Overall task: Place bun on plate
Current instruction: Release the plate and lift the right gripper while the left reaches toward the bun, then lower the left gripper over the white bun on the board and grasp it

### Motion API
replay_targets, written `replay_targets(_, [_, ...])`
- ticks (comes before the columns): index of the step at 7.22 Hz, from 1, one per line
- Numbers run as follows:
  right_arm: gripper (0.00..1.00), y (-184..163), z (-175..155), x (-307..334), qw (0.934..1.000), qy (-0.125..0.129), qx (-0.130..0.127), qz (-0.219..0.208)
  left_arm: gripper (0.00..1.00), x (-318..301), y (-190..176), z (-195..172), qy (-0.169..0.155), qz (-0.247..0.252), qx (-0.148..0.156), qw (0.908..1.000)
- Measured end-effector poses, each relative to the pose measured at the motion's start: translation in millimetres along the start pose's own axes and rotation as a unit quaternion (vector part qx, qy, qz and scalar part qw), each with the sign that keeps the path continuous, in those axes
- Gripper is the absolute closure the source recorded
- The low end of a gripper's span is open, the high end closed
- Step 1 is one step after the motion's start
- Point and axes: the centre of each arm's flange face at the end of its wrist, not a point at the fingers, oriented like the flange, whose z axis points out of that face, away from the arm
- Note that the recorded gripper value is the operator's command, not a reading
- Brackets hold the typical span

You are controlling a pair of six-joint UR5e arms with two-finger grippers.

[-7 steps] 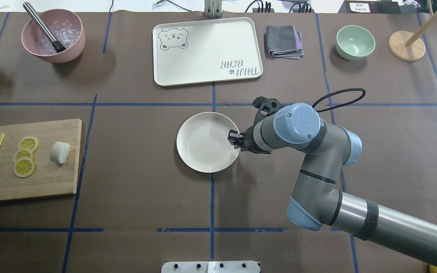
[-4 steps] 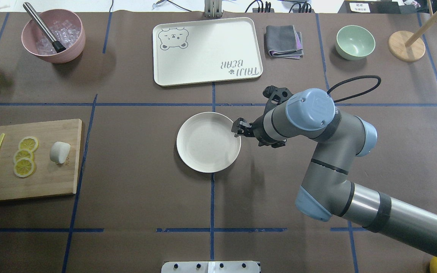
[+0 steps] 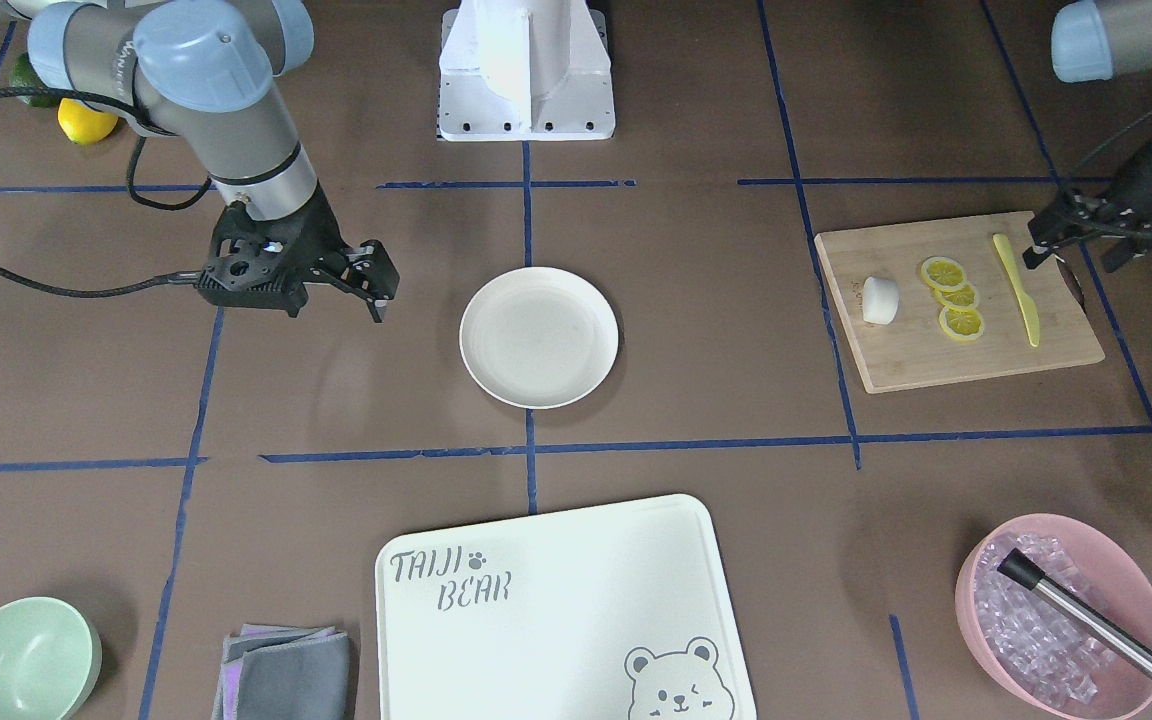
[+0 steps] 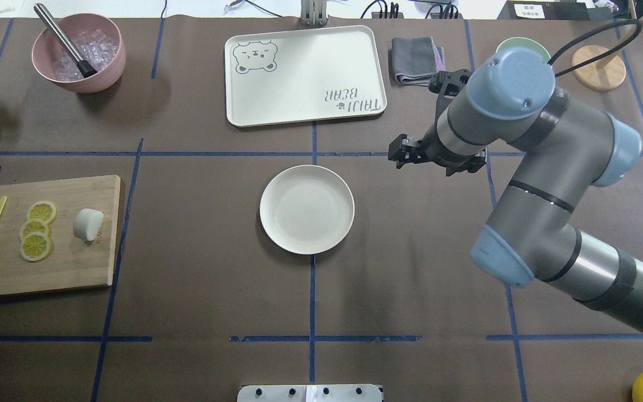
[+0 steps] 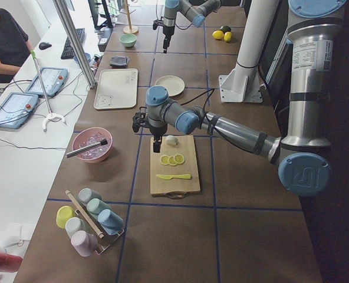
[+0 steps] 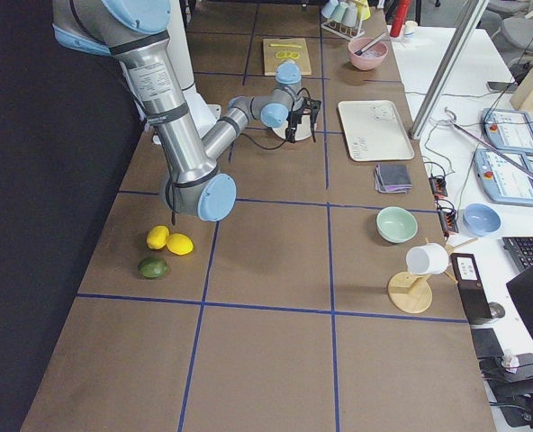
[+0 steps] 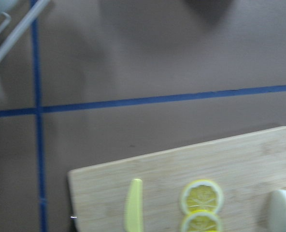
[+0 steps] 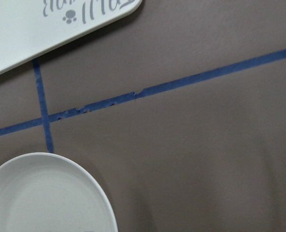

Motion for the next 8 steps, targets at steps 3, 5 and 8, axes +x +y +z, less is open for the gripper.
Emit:
replay_targets(3, [0.00, -61, -54, 116, 0.9989, 0.001, -0.018, -0.043, 0.00, 87, 48, 70, -0.003, -0.025, 0.013, 0.9996])
replay_targets(5, [0.00, -78, -64, 189, 0.9966, 0.019, -0.017, -0.078, 0.01, 110, 60, 107, -0.010, -0.029, 0.016, 0.9994])
replay_targets(8, [0.00, -88, -75, 248, 0.9948, 0.027, -0.020, -0.096, 0.04, 118, 52, 135, -0.022, -0.028, 0.011, 0.9993])
